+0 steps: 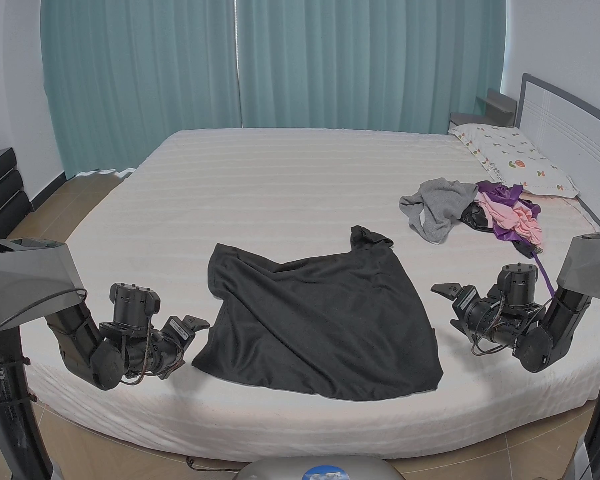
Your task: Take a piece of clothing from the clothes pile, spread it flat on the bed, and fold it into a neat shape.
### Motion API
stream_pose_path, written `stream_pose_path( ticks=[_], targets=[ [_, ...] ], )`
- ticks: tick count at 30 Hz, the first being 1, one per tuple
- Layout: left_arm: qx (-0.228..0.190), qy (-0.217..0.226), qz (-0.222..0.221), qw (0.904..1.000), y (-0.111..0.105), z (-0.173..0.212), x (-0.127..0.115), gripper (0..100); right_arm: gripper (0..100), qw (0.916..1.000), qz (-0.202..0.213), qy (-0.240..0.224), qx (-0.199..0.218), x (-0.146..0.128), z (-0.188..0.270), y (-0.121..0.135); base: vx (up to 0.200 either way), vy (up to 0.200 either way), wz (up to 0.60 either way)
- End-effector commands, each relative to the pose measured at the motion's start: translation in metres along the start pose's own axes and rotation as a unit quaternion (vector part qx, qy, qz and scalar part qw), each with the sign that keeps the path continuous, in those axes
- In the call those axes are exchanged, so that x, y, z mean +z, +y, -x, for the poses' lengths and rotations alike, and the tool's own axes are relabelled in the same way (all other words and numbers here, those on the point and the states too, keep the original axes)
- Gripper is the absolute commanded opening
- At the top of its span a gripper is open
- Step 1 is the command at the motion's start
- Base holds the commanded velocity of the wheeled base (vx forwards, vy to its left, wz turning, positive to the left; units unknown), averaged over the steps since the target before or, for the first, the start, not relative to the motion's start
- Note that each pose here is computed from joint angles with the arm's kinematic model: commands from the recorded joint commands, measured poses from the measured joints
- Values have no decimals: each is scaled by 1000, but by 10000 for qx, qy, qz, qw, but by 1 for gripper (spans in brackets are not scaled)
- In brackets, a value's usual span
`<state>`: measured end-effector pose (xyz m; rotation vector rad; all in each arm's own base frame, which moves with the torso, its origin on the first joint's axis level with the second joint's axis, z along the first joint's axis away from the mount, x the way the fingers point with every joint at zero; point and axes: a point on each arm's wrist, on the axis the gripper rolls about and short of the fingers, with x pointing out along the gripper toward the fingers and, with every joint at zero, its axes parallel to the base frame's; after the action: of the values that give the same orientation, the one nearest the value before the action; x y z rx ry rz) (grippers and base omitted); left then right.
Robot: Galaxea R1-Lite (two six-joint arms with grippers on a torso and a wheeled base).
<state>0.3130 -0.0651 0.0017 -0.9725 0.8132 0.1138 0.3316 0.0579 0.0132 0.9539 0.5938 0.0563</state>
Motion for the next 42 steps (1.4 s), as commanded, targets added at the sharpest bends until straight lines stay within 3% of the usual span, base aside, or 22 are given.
stream_pose_path(
  ticks=[1,10,17,26,35,40,41,42],
  targets=[
    [-3,25,9,10000,0,0,-2,100,100,10000,14,53,-12,-3,0,0,0,-200,0],
    [-32,38,-14,10000,-2,1,-4,100,100,9999,32,132,-47,-9,0,-1,0,-200,0],
    [74,-106,-65,9999,-1,1,-4,100,100,9998,55,201,-53,-13,-1,0,0,0,0],
    [403,-177,-474,9979,9,2,-9,100,100,9997,55,213,-73,-14,0,-1,0,0,0],
    [849,-472,-806,9920,16,-21,-19,100,100,9997,77,229,-65,-17,0,0,0,0,0],
    [900,-554,-908,9902,15,-28,-19,100,100,9997,84,234,-63,-18,-1,1,0,0,0],
    [900,-554,-908,9902,15,-28,-19,0,100,9997,84,234,-63,-18,-1,1,0,0,0],
    [940,-646,-911,9893,15,-33,-18,0,100,9996,96,240,-60,-18,-1,1,0,0,0]
  ],
)
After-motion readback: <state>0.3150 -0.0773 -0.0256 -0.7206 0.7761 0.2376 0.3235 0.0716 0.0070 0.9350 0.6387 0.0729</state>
